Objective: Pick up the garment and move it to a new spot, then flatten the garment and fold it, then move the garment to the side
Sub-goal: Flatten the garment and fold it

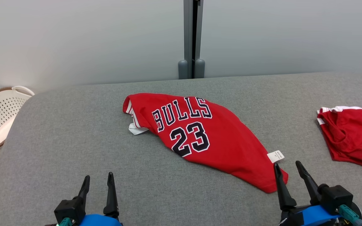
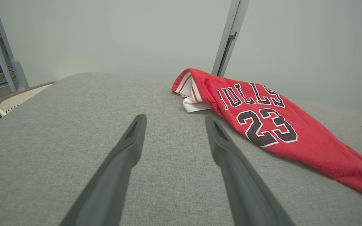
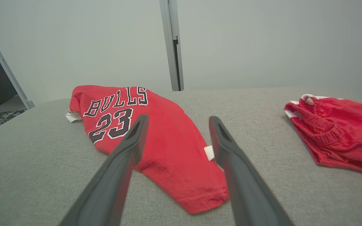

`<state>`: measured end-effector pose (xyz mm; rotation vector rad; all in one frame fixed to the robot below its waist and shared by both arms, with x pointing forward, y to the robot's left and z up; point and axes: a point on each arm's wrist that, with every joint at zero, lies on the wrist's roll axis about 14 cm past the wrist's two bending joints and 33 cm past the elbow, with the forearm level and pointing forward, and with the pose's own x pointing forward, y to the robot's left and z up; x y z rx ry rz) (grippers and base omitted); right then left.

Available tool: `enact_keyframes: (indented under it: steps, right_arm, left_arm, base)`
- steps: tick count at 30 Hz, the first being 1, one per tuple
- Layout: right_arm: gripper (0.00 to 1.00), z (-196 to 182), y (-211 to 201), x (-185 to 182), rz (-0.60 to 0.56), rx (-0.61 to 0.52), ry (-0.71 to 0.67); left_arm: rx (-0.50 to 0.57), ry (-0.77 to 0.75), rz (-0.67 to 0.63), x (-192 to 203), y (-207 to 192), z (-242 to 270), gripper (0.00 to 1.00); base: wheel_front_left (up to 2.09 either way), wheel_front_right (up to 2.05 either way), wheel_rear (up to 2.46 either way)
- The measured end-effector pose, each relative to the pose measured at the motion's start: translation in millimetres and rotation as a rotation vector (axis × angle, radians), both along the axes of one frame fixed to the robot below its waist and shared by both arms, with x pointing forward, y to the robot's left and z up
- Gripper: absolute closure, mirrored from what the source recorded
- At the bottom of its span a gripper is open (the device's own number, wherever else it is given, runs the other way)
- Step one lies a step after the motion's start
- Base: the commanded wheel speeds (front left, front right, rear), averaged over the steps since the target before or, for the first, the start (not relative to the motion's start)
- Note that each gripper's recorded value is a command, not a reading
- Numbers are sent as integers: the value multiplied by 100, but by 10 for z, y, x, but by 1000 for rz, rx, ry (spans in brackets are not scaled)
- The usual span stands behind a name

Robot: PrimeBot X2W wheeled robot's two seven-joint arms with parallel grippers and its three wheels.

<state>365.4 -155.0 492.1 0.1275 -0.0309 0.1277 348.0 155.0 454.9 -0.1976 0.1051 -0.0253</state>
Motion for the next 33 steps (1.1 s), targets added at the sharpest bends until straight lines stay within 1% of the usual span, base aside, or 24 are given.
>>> enact_keyframes:
  steps: [8,11,16,19,23,26,30,33]
  right_arm:
    - [0,-39,2,19,1,-7,12]
    - [0,-54,-18,89,-3,-26,17]
    - [0,117,-67,493,-14,-100,-3]
    - [0,146,-71,771,-12,-148,18]
    - [0,46,-111,1163,9,-228,97]
    - [0,-144,-70,1415,54,-317,188]
    - [0,-393,129,1706,115,-333,295]
    - [0,-628,218,1847,146,-339,376]
  left_arm:
    - [3,11,7,-8,24,-34,0]
    - [4,18,11,-11,35,-59,0]
    - [-2,16,12,46,27,-52,0]
    - [-4,19,19,78,44,-63,0]
    - [-4,31,44,113,109,-100,0]
    - [-2,45,72,120,195,-144,0]
    - [9,71,116,111,339,-219,0]
    - [17,97,154,80,453,-291,0]
  base:
    - [0,0,0]
    - [0,0,0]
    - [0,0,0]
    - [0,0,0]
    - [0,0,0]
    - [0,0,0]
    - [0,0,0]
    - [0,0,0]
